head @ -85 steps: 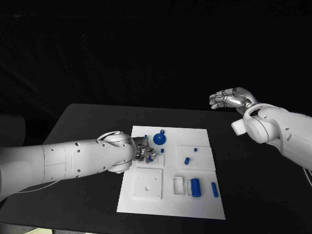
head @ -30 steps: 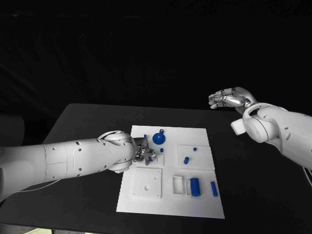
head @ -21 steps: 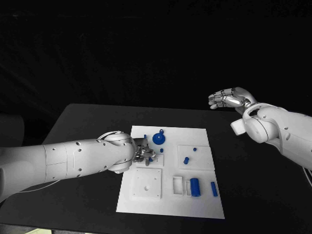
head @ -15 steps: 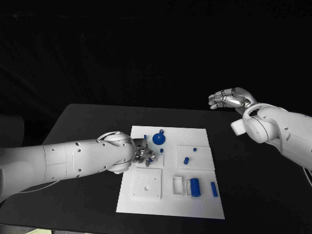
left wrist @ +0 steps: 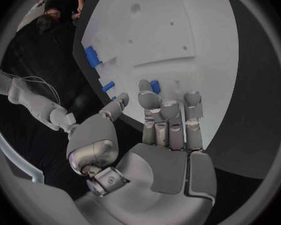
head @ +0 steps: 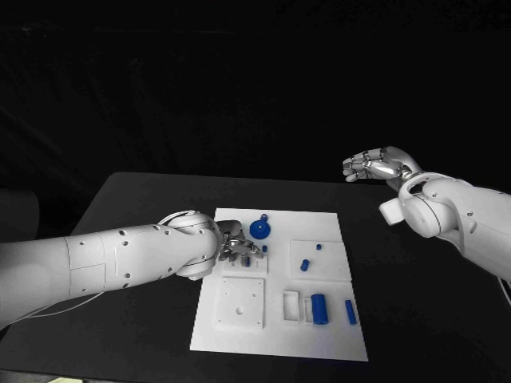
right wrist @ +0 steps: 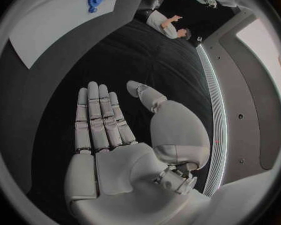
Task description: Assemble the parts on the task board
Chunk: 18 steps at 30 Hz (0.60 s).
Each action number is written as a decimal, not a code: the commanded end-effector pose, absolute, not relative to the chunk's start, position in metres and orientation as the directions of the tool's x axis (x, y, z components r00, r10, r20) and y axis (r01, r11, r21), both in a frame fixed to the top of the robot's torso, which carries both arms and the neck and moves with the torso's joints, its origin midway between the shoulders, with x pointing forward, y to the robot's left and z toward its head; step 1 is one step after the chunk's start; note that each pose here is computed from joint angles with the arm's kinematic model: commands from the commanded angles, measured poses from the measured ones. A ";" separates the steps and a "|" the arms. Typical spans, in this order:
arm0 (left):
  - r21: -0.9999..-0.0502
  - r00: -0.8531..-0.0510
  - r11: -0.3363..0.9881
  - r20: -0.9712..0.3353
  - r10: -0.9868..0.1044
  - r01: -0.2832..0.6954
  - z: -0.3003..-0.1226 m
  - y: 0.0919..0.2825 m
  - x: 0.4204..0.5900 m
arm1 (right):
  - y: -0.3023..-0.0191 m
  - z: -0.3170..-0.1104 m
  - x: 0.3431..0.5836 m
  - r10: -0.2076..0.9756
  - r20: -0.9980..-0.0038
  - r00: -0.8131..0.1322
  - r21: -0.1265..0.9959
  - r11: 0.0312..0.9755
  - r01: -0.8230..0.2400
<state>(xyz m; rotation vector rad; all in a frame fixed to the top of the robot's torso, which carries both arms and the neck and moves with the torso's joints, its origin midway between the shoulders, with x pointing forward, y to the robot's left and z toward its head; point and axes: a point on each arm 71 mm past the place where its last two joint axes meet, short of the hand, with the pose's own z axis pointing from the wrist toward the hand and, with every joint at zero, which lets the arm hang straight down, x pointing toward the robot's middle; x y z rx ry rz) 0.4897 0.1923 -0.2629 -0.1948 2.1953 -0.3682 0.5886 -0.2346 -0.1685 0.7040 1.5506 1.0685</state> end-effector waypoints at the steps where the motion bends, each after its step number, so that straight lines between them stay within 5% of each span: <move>1: -0.366 -0.582 0.931 -0.756 -0.301 -0.007 -0.252 0.191 0.493 | -0.235 -0.169 0.588 0.861 -0.437 -0.261 0.899 0.425 -0.103; 18: -0.415 -0.484 0.907 -0.782 -0.392 -0.065 -0.188 0.218 0.537 | -0.240 -0.170 0.590 0.863 -0.439 -0.250 0.898 0.429 -0.098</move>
